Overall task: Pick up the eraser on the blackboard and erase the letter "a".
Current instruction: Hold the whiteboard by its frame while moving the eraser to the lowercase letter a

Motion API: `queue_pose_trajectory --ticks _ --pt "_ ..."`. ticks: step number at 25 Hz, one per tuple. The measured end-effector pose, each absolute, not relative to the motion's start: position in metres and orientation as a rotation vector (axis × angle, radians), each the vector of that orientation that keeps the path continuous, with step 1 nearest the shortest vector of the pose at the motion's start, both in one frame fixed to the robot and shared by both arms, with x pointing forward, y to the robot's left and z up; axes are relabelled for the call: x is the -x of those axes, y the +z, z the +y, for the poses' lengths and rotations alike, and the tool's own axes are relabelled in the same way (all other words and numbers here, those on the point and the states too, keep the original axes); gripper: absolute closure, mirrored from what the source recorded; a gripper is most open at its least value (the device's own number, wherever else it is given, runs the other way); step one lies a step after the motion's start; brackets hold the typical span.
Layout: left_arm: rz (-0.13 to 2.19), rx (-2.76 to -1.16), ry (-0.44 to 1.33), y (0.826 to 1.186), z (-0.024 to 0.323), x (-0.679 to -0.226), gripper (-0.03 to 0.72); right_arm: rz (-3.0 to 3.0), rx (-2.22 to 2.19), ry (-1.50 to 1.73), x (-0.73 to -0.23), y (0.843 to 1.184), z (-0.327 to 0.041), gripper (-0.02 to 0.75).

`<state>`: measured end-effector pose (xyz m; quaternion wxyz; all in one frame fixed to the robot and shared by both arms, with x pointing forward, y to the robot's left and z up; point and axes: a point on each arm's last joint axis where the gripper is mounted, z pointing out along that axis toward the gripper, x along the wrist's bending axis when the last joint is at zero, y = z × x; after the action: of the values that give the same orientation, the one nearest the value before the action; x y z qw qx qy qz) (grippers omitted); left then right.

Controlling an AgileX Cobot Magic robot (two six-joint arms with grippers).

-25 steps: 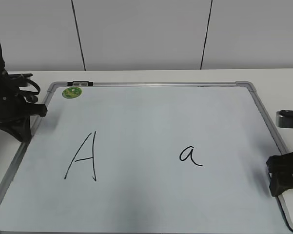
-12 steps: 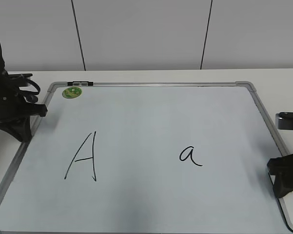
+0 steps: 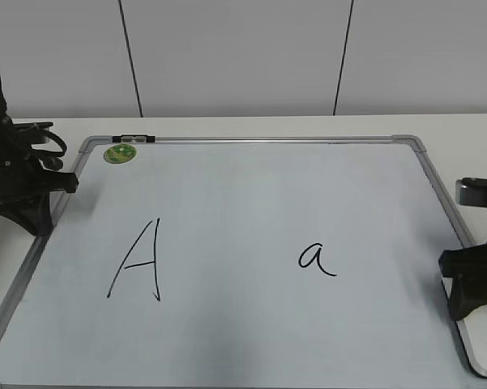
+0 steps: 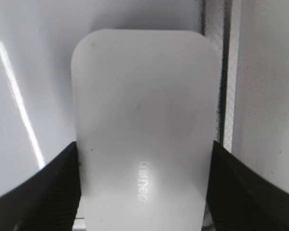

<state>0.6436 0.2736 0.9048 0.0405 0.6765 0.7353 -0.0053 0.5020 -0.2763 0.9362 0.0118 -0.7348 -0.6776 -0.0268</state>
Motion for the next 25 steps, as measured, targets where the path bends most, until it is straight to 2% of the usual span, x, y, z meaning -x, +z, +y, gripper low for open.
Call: queue_pose_trajectory --ticks 4,9,17,25 --pt "2.253 -2.07 -0.018 0.905 0.273 -0.644 0.633 -2.126 2.283 -0.101 -0.515 0.954 -0.273 0.211" --pt "2.253 -2.07 -0.018 0.905 0.273 -0.644 0.633 -2.215 2.191 -0.088 -0.538 0.97 -0.25 0.211" --pt "2.253 -2.07 -0.018 0.905 0.273 -0.644 0.633 -2.334 2.006 0.009 -0.583 0.948 -0.196 0.211" --pt "2.253 -2.068 -0.02 0.905 0.273 -0.644 0.633 -2.329 1.96 0.081 -0.612 0.928 -0.182 0.212"
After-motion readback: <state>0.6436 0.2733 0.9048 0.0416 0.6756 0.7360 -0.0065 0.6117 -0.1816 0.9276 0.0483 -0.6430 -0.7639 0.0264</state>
